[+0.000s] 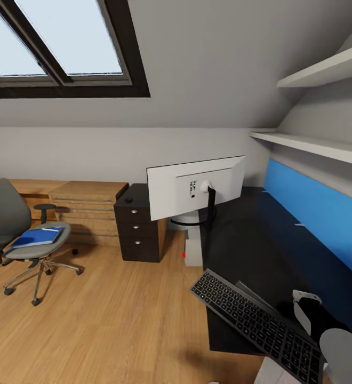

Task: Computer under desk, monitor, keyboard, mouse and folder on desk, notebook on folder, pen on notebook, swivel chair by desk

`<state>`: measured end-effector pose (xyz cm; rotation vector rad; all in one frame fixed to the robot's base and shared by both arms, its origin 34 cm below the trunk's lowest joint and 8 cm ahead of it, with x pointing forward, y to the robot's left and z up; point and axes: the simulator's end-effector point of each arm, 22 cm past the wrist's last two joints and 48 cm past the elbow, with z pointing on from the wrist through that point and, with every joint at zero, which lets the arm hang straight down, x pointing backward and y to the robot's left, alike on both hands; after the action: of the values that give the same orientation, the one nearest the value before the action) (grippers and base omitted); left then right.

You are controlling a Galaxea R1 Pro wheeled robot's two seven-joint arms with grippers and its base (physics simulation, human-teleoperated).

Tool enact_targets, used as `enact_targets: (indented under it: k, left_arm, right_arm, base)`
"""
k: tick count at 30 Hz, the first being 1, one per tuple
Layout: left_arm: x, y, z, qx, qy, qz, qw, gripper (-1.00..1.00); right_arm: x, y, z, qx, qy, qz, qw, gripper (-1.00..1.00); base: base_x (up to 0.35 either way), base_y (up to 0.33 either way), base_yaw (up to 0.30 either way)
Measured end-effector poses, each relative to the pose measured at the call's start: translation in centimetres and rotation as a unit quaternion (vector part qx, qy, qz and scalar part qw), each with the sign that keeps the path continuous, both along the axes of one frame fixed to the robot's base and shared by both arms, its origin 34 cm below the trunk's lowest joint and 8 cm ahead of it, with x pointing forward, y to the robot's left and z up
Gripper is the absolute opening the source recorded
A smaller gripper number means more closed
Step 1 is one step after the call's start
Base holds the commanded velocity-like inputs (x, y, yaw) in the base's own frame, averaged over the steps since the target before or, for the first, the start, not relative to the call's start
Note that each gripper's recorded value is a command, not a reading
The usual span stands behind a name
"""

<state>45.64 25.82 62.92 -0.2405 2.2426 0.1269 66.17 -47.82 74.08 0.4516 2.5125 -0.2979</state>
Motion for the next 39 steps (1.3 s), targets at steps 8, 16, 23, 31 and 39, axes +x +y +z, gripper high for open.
enact_targets:
  k: [8,16,23,31,39]
  left_arm:
    - [-0.12,-0.01,-0.10,0.000,0.002,0.000,1.0000,1.00]
    - [-0.16,-0.01,-0.16,0.000,0.003,0.000,1.0000,1.00]
    - [-0.15,-0.02,-0.17,0.000,0.003,0.000,1.0000,1.00]
    - [-0.16,-0.02,-0.18,0.000,0.003,0.000,1.0000,1.00]
    - [-0.15,-0.01,-0.15,0.000,0.002,0.000,1.0000,1.00]
  right_arm:
    - [0.12,0.08,0.07,-0.006,0.001,0.007,1.0000,1.00]
    - [0.16,0.08,0.09,-0.006,0.001,0.007,1.0000,1.00]
    - [0.20,0.07,0.10,-0.006,0.000,0.007,1.0000,1.00]
    - [0.20,0.07,0.11,-0.006,0.000,0.007,1.0000,1.00]
    - [0.21,0.10,0.11,-0.006,0.000,0.008,1.0000,1.00]
  base:
    - [-0.112,0.000,0.000]
    - [-0.194,0.000,0.000]
    - [-0.200,0.000,0.000]
    - [-0.174,0.000,0.000]
    - [-0.116,0.040,0.000]
